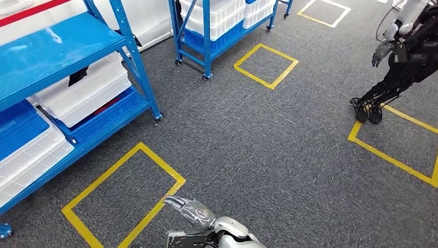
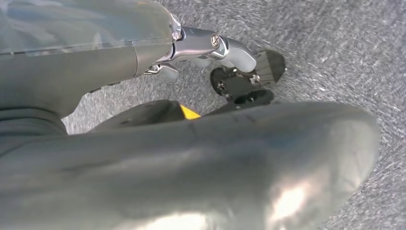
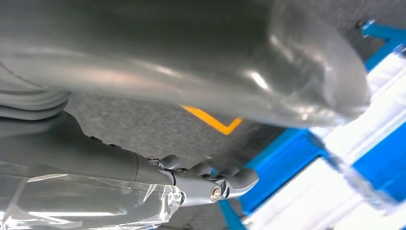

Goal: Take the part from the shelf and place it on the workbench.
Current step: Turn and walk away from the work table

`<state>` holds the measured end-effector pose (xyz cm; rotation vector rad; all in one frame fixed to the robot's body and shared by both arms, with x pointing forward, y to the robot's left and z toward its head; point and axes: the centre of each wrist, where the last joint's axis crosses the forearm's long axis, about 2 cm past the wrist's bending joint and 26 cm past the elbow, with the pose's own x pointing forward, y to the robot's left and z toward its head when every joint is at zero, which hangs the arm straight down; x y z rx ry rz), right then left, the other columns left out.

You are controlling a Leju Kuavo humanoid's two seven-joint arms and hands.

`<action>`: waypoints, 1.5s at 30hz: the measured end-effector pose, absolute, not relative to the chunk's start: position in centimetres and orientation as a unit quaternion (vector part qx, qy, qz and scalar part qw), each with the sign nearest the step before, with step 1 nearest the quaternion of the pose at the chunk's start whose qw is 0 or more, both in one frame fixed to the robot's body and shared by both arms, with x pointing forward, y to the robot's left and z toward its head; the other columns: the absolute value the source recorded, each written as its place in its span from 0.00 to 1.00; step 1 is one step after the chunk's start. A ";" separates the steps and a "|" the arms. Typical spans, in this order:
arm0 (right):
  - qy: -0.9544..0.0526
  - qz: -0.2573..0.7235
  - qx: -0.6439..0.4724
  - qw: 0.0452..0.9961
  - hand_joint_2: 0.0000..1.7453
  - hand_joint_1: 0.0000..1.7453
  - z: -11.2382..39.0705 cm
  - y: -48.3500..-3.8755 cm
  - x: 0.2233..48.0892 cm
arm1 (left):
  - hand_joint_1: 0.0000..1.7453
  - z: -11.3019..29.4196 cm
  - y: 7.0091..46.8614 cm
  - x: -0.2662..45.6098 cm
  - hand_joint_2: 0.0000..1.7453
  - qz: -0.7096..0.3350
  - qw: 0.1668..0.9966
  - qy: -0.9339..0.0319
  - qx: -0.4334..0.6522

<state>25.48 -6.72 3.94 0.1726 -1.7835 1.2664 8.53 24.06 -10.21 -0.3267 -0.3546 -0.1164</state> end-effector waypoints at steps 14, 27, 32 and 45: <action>-0.719 0.518 0.077 0.457 0.00 0.00 4.0 -6.7 25.5 | 0.00 -10.3 24.2 8.0 0.00 -0.055 0.971 -0.172 -0.159; -0.721 0.519 0.076 0.452 0.00 0.00 4.2 -6.6 25.7 | 0.00 -10.3 24.4 8.1 0.00 -0.056 0.971 -0.173 -0.156; -0.723 0.519 0.074 0.451 0.00 0.00 4.2 -6.6 25.8 | 0.00 -10.3 24.4 8.1 0.00 -0.054 0.971 -0.173 -0.156; -0.720 0.520 0.075 0.453 0.00 0.00 4.0 -6.8 25.5 | 0.00 -10.4 24.3 7.5 0.00 -0.052 0.971 -0.170 -0.157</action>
